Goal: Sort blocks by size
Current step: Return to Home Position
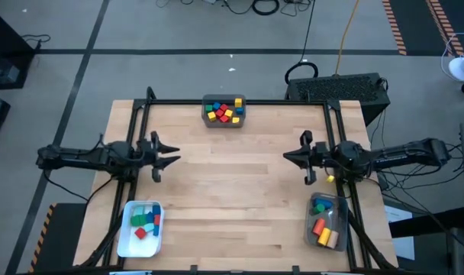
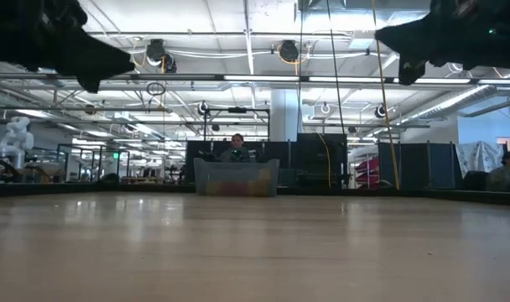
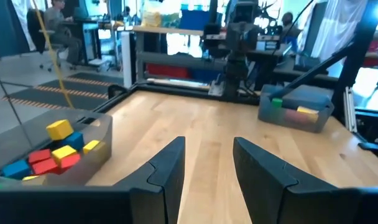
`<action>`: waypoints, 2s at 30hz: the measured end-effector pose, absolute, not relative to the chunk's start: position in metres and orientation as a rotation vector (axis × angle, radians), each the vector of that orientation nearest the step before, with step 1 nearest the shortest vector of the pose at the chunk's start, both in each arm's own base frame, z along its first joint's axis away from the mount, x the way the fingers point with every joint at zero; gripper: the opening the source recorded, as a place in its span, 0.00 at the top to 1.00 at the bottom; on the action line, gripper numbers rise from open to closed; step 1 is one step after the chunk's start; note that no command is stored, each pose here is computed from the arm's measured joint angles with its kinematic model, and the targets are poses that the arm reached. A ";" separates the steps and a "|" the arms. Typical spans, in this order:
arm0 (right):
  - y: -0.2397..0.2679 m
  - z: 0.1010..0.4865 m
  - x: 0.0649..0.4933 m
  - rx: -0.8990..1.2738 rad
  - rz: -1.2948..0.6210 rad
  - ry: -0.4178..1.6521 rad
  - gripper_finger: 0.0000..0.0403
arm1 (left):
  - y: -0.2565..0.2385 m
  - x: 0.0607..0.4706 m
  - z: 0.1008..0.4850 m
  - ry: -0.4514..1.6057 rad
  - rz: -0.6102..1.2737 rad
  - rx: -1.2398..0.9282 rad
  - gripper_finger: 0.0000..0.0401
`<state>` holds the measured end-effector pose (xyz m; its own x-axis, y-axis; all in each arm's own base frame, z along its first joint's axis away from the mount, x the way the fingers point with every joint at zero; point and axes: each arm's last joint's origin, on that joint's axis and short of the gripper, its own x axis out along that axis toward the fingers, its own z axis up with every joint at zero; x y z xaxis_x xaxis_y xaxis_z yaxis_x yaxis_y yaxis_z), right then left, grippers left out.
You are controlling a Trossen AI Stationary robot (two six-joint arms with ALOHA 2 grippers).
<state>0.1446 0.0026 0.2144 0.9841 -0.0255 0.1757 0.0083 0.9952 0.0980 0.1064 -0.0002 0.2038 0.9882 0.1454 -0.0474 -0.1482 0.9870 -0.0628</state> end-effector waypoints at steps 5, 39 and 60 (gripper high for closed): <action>-0.002 0.208 0.156 0.097 -0.045 -0.153 1.00 | 0.000 0.109 0.185 0.035 0.154 -0.066 0.66; -0.006 0.211 0.095 0.229 0.084 -0.134 1.00 | 0.000 0.091 0.181 0.032 0.118 -0.130 0.66; 0.003 0.183 0.104 0.262 0.103 -0.134 1.00 | -0.005 0.097 0.170 -0.051 0.074 -0.102 0.66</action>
